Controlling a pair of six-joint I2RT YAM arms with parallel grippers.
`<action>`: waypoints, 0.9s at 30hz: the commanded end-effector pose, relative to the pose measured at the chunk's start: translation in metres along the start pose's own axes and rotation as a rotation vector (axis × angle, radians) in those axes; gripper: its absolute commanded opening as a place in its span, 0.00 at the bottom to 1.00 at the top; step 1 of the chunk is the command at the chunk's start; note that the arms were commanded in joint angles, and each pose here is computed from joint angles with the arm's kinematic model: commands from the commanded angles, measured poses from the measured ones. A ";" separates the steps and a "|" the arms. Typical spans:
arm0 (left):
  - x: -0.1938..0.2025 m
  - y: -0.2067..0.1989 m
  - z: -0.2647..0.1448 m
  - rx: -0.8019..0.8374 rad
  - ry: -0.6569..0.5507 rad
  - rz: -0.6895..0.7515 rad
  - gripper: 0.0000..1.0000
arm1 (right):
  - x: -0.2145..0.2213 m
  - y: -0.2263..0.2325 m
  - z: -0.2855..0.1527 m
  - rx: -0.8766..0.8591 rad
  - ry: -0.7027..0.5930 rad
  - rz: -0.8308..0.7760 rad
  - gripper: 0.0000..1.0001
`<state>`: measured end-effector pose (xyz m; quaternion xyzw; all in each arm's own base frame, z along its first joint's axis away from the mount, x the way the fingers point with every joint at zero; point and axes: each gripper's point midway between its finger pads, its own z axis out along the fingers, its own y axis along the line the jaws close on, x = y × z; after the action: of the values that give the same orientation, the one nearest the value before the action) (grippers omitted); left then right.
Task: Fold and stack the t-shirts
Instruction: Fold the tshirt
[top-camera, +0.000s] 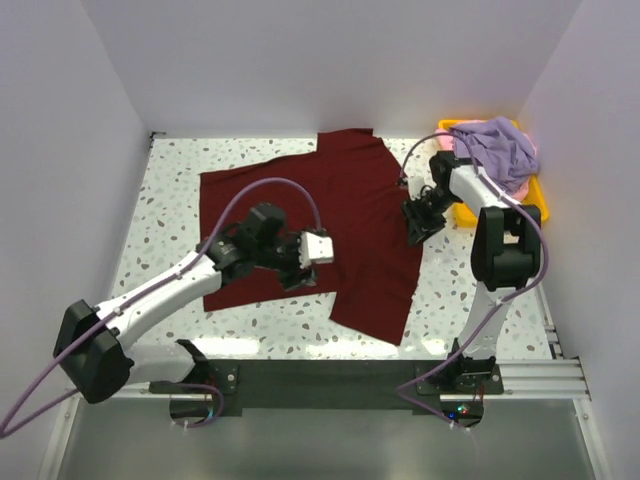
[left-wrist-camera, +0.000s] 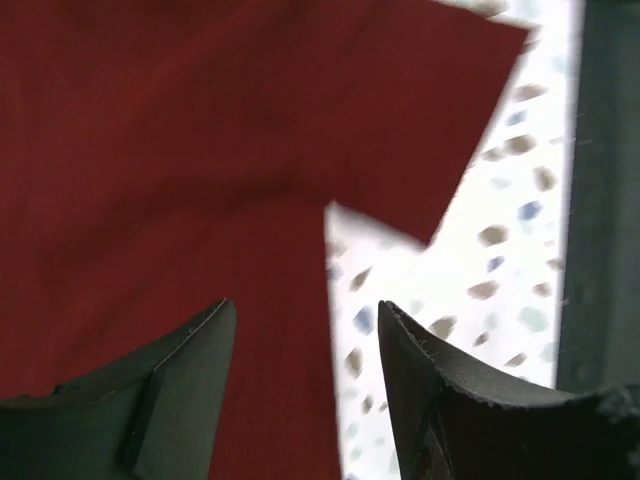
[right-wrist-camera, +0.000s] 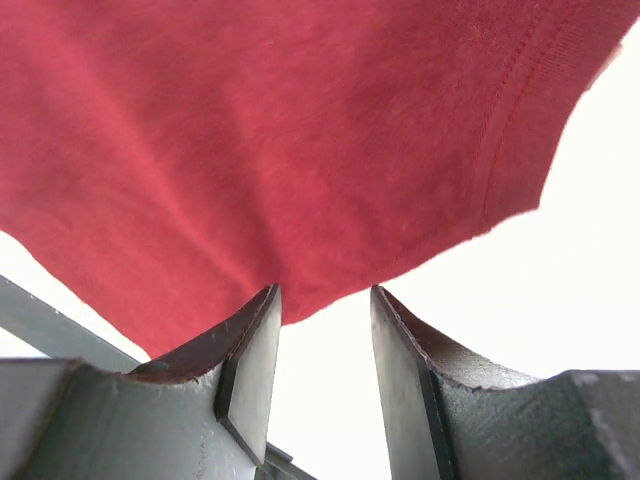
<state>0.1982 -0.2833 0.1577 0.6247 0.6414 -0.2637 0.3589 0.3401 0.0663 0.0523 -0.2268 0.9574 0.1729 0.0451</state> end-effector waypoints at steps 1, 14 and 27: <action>0.060 0.027 -0.029 -0.115 0.139 -0.173 0.63 | -0.004 0.013 -0.038 0.026 -0.074 -0.082 0.45; 0.225 0.045 -0.092 -0.196 0.529 -0.559 0.59 | 0.042 0.021 0.001 0.022 0.053 -0.101 0.44; 0.336 0.065 -0.127 -0.307 0.775 -0.762 0.57 | 0.061 0.016 0.039 0.103 0.143 -0.139 0.44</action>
<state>0.2669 -0.0062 0.0098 0.3503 0.9273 -0.0695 0.1120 0.2651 0.0698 0.0179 -0.2931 0.9473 0.1272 -0.0216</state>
